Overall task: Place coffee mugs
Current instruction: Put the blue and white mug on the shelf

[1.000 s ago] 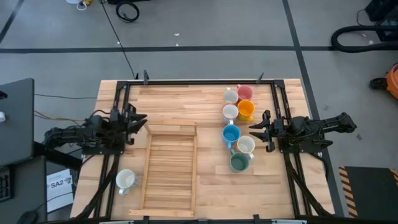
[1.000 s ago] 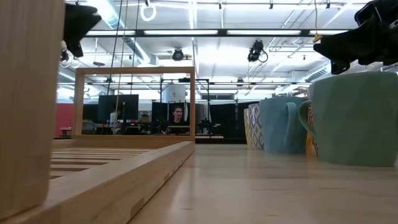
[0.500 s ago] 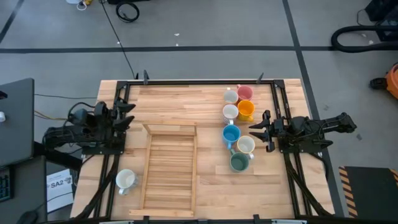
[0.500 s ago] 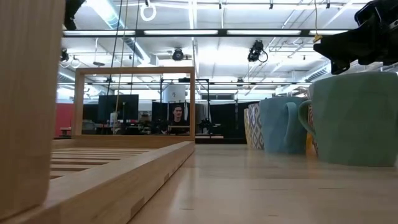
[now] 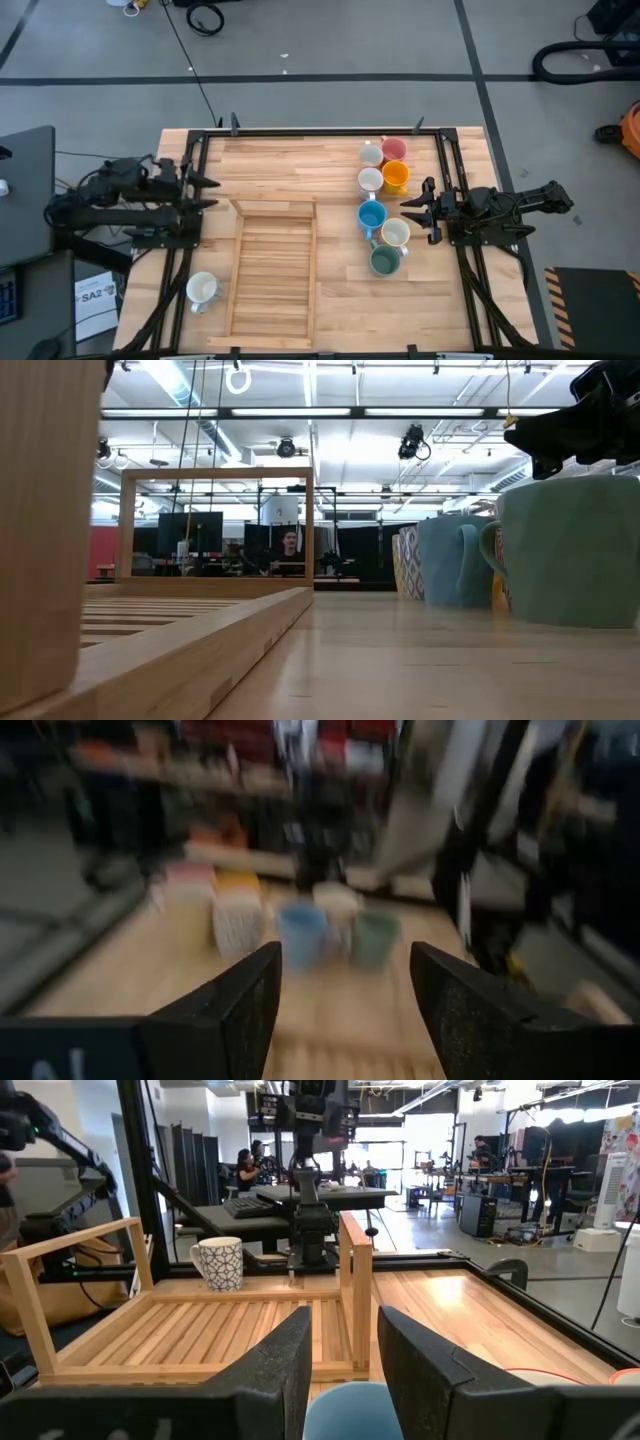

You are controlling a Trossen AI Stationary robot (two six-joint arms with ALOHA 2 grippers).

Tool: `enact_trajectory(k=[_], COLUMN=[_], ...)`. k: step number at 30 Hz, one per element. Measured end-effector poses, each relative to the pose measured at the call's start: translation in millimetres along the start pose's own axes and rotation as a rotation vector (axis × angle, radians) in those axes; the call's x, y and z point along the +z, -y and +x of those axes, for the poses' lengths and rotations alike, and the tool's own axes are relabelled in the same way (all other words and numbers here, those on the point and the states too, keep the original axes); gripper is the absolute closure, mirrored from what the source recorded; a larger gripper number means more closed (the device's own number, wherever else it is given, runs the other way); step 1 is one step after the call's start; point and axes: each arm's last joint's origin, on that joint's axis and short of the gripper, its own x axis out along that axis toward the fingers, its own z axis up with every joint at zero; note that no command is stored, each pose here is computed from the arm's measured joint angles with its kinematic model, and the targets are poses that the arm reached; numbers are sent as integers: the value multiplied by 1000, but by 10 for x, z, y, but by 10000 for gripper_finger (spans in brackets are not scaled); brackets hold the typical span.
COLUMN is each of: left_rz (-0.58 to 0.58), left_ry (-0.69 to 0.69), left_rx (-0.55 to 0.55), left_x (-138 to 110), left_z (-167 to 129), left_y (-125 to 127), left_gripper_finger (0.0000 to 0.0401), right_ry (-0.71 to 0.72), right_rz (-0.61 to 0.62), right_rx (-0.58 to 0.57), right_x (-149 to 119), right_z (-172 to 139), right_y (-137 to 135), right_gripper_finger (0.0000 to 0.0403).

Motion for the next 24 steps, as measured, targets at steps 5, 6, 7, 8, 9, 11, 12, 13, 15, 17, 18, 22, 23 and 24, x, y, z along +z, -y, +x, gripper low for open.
enact_trajectory(k=[5, 6, 7, 8, 9, 11, 12, 13, 15, 17, 18, 22, 23, 24], left_rz=[-24, -33, -44, -59, -85, -147, -176, -206, -259, -292, -304, -355, -356, -353], left_ry=[-260, -311, -367, -418, -464, -562, -609, -660, -755, -854, -899, -1033, -1056, -1080], left_rx=[-94, -113, -131, -146, -153, -159, -160, -159, -159, -149, -142, -121, -125, -128], left_x=[94, 108, 115, 118, 119, 107, 93, 67, 15, -40, -64, -126, -137, -149], left_z=[109, 124, 141, 157, 170, 206, 219, 239, 258, 278, 284, 355, 381, 407], left_y=[50, 60, 68, 75, 81, 89, 93, 98, 113, 133, 145, 220, 248, 276], left_gripper_finger=[174, 174, 174, 174, 174, 175, 175, 175, 175, 175, 175, 175, 175, 175], right_ry=[0, 0, -1, 0, 0, 0, 0, 0, 0, 0, 0, 0, 0, 0], right_rz=[0, 0, 0, 0, 0, 0, 0, 0, 0, 0, 0, 0, 0, 0], right_rx=[0, -1, 0, 0, -1, -1, -1, 0, 0, 0, -1, 0, 0, -1], right_x=[0, 0, -1, 0, 0, 0, 0, 0, 0, 0, 0, 0, 0, 1], right_z=[0, 0, 0, 0, 0, 0, 0, 0, 0, 0, 0, 0, 0, 0], right_y=[0, 0, 0, 0, 0, 0, 0, 0, 0, 0, 0, 0, 0, 0], right_gripper_finger=[279, 279, 279, 279, 279, 279, 279, 279, 279, 279, 279, 279, 279, 279])
